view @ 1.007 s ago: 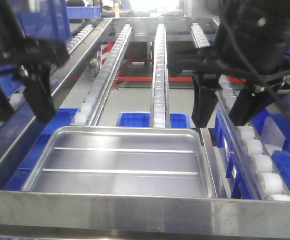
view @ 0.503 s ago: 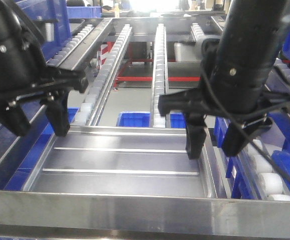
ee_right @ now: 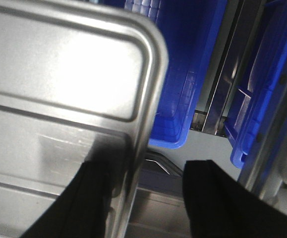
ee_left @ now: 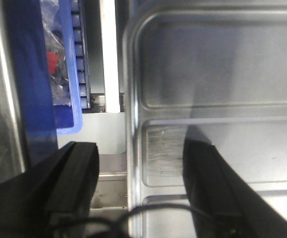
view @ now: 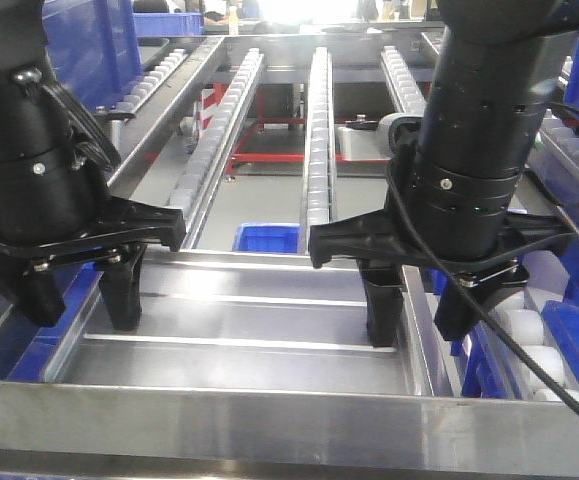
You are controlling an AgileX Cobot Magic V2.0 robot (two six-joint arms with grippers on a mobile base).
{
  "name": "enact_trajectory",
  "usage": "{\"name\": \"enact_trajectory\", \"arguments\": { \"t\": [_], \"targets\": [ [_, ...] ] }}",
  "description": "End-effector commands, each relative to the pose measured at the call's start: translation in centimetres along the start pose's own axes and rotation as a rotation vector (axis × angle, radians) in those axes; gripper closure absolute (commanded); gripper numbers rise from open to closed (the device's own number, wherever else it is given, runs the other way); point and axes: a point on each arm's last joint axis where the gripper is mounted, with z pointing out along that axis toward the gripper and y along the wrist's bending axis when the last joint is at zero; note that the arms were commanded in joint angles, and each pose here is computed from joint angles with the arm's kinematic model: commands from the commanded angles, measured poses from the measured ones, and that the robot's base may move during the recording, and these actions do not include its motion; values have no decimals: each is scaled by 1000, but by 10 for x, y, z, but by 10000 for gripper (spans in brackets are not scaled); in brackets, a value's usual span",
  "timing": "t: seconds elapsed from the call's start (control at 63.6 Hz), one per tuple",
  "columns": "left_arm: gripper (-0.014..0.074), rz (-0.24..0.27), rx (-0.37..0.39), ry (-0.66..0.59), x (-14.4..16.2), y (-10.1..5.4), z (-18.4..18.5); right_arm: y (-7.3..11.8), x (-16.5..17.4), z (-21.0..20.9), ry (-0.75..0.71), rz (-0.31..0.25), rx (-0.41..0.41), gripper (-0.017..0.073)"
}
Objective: Grab silver tray and stack on right shelf
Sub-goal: 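Lower both grippers onto the silver tray's side rims and close them, then lift the silver tray off the shelf with both grippers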
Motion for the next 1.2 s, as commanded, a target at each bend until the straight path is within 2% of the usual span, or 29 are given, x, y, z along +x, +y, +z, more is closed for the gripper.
{"name": "enact_trajectory", "arguments": {
  "t": [0.0,0.142,0.204,0.252,0.409,0.472,0.771,0.975,1.18],
  "targets": [
    [358,-27,31,-84,-12,-1,-17,4,-12,-16,-92,-10,-38,115],
    [419,-27,28,-82,-12,0,-17,4,-12,-17,-98,-10,-42,116],
    [448,-27,28,-82,-12,0,-17,4,-12,-17,-98,-10,-42,152],
    [473,-27,28,-82,-12,0,-17,4,-12,-17,-98,-10,-42,208],
    [612,-22,23,-80,-12,0,-15,5,-12,-17,-98,-11,-42,526],
    [700,-21,21,-78,-12,0,-14,5,-12,-17,-98,-11,-42,491],
    [687,-20,25,-97,-13,1,-25,4,-14,-32,-131,-9,-55,508],
    [687,-23,63,-215,-24,0,-74,0,-15,-75,-243,-22,-88,503],
    [687,46,92,-314,-19,-14,-132,-7,-7,-117,-307,-14,-111,503]
  ]
}}
